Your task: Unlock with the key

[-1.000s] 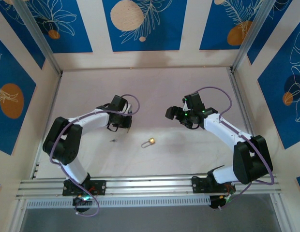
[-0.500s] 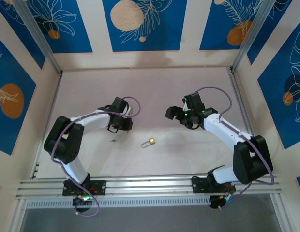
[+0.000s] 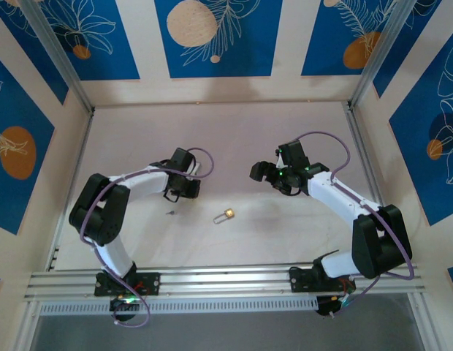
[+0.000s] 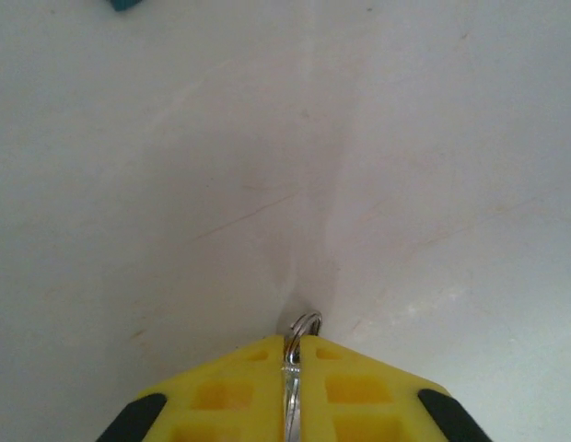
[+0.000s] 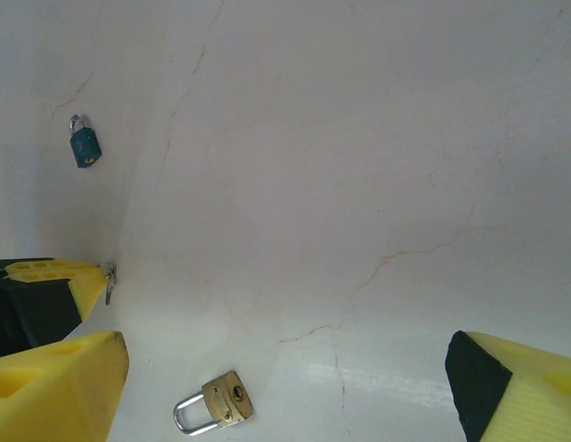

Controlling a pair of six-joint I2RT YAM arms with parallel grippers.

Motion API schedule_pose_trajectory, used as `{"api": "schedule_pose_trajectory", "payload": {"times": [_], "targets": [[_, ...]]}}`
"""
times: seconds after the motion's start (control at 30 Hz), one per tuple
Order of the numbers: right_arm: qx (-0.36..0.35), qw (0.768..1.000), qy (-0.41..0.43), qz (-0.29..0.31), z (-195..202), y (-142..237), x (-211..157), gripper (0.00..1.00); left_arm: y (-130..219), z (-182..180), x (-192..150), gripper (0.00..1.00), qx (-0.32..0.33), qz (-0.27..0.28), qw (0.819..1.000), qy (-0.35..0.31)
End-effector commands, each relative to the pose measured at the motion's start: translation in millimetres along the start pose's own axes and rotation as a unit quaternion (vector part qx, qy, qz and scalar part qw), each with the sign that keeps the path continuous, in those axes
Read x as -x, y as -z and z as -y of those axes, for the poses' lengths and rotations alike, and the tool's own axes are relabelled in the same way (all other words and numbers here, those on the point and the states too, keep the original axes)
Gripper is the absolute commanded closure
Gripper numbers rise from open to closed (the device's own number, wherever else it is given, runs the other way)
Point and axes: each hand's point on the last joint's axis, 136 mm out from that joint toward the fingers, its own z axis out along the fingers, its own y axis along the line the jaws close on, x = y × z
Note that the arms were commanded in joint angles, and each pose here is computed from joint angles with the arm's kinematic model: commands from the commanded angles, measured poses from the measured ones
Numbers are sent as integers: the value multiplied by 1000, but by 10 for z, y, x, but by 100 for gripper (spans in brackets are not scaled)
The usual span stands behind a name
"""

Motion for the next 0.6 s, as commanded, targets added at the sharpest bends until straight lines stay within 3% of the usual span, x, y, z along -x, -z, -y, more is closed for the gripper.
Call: {"api": "schedule_pose_trajectory", "payload": {"times": [0.0, 0.3, 0.57], "targets": [[6, 1000, 9, 5, -60, 88, 0, 9, 35, 91, 60, 93, -2, 3, 1000, -12], [5, 1000, 8, 6, -41, 86, -13, 10, 36, 393, 188, 100, -25, 9, 999, -32], [-4, 1000, 5, 5, 27, 73, -38, 10, -198, 1138, 245, 100, -100, -3, 991, -95]]}}
